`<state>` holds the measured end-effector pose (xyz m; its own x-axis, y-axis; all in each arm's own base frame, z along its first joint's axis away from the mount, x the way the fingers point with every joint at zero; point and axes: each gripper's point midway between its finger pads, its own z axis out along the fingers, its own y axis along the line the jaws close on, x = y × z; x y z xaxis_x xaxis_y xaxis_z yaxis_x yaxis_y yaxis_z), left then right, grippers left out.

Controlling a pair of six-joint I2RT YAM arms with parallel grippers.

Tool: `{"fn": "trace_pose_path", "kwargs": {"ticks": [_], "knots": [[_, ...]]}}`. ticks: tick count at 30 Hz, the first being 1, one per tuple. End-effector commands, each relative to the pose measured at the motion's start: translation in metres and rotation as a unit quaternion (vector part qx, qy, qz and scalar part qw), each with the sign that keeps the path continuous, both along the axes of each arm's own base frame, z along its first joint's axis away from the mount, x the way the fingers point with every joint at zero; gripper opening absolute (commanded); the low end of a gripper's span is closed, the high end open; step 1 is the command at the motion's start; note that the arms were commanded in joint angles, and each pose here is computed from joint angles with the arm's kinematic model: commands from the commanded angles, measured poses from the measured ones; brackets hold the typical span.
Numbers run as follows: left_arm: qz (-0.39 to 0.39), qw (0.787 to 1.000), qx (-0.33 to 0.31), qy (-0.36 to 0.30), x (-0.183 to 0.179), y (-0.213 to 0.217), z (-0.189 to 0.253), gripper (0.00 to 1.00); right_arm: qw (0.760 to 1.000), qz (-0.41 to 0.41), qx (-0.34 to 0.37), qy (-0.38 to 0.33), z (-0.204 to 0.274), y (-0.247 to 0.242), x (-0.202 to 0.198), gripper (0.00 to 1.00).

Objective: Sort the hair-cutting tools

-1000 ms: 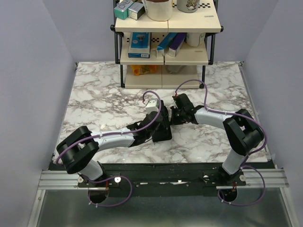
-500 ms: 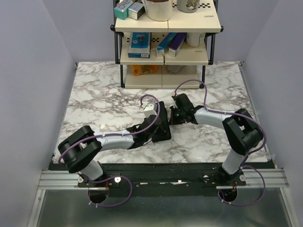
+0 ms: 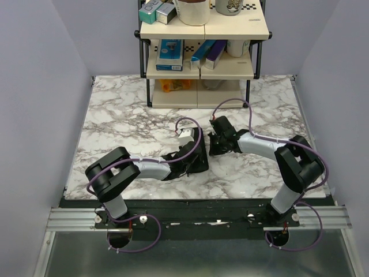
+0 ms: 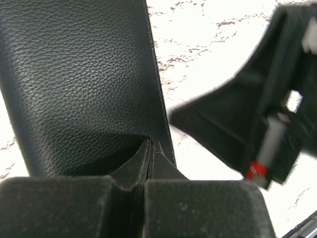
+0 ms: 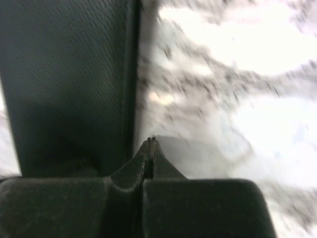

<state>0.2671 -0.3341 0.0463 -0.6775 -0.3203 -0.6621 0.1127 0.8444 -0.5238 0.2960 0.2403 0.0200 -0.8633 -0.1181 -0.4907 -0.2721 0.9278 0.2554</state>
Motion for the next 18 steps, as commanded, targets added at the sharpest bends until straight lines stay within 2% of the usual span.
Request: {"fn": "trace_pose_path", "kwargs": {"ticks": [1, 3, 8, 14, 18], "knots": [[-0.005, 0.999, 0.025, 0.022, -0.006, 0.001, -0.023, 0.00, 0.998, 0.000, -0.070, -0.008, 0.017, -0.030, -0.016, 0.06], [-0.006, 0.999, 0.023, 0.022, -0.006, 0.000, -0.022, 0.00, 0.998, 0.003, -0.068, -0.012, 0.026, -0.028, -0.018, 0.17], [-0.006, 0.999, 0.024, 0.021, -0.007, 0.002, -0.019, 0.00, 0.999, 0.012, -0.041, -0.033, 0.051, -0.014, -0.014, 0.30], [-0.004, 0.999, 0.025, 0.021, -0.009, 0.007, -0.018, 0.00, 0.999, 0.019, -0.033, -0.024, 0.047, 0.001, -0.009, 0.36], [-0.003, 0.999, 0.027, 0.021, -0.011, 0.011, -0.018, 0.00, 0.999, 0.025, -0.024, -0.020, 0.044, 0.013, -0.006, 0.36]]}}
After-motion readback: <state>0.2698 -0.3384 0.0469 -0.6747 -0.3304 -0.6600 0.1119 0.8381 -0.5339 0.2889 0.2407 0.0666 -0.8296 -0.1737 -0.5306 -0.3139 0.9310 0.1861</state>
